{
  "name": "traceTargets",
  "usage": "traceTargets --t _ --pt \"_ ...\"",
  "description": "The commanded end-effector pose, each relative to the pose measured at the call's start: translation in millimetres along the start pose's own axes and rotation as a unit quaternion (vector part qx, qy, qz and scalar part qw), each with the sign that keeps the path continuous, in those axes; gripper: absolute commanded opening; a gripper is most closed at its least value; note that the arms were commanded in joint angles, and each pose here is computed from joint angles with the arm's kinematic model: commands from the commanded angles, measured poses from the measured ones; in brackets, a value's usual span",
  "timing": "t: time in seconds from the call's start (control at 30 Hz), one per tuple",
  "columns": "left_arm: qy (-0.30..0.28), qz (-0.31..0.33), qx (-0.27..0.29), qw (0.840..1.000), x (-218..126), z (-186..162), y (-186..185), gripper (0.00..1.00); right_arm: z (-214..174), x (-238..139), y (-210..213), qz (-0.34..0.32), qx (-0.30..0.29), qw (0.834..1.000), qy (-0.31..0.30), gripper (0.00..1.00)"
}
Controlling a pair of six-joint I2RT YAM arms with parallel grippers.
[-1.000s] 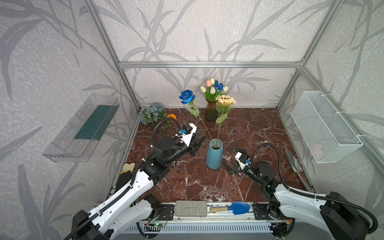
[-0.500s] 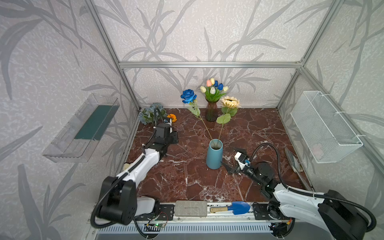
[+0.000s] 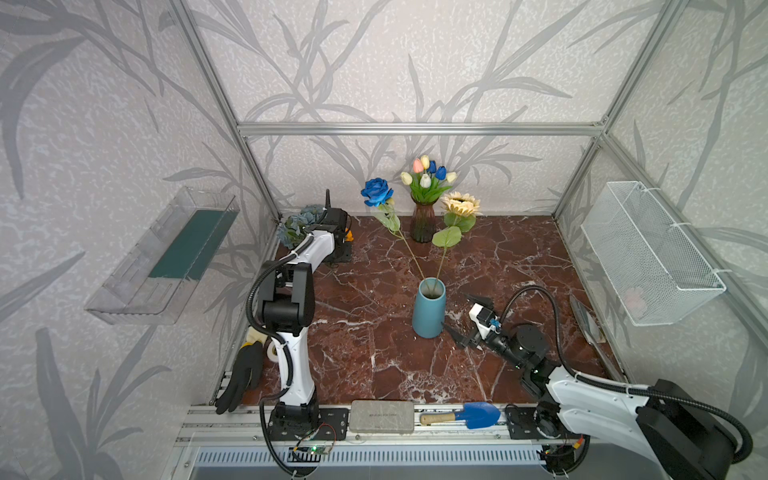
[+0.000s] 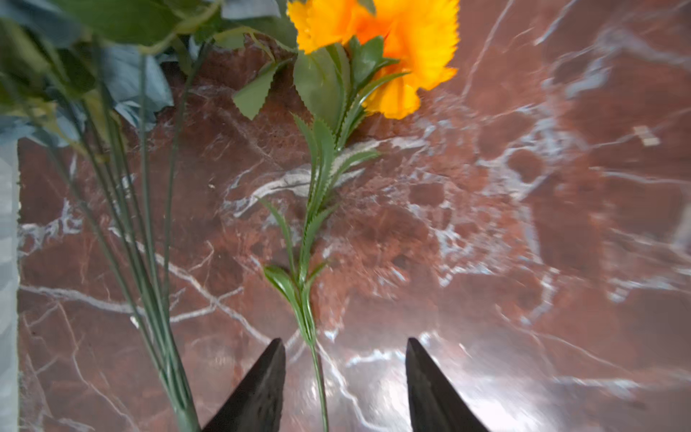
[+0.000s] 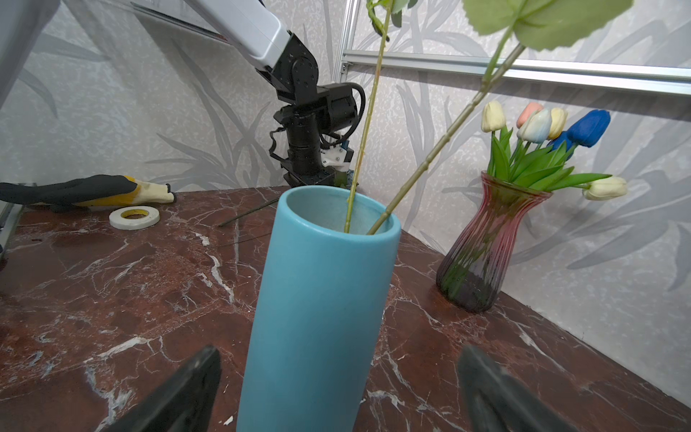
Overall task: Arrange the flowers into the vase
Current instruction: 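Move the left gripper down to the remaining flower pile, then grasp an orange flower stem in the pile with the left gripper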
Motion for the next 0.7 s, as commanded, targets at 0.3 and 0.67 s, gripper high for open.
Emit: traceTargets --t 0.3,0.67 --pt "0.054 0.025 0.058 0.997 34 9 17 0.49 13 0 -2 -0.005 -0.008 1.000 -0.029 0.99" --pt "0.086 -0.032 0.051 0.995 52 4 13 0.32 13 -1 -2 -0.008 -0.009 1.000 -0.028 0.99"
Point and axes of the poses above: each gripper's point midway between its finger pads, its own x axis out along the fingers, its own y axis along the line the jaws close on, z = x × y, the point moved 9 cm from there along -x, back along the fingers, and after that the axes turned 2 degrees about -x, right-handed, at the moved point
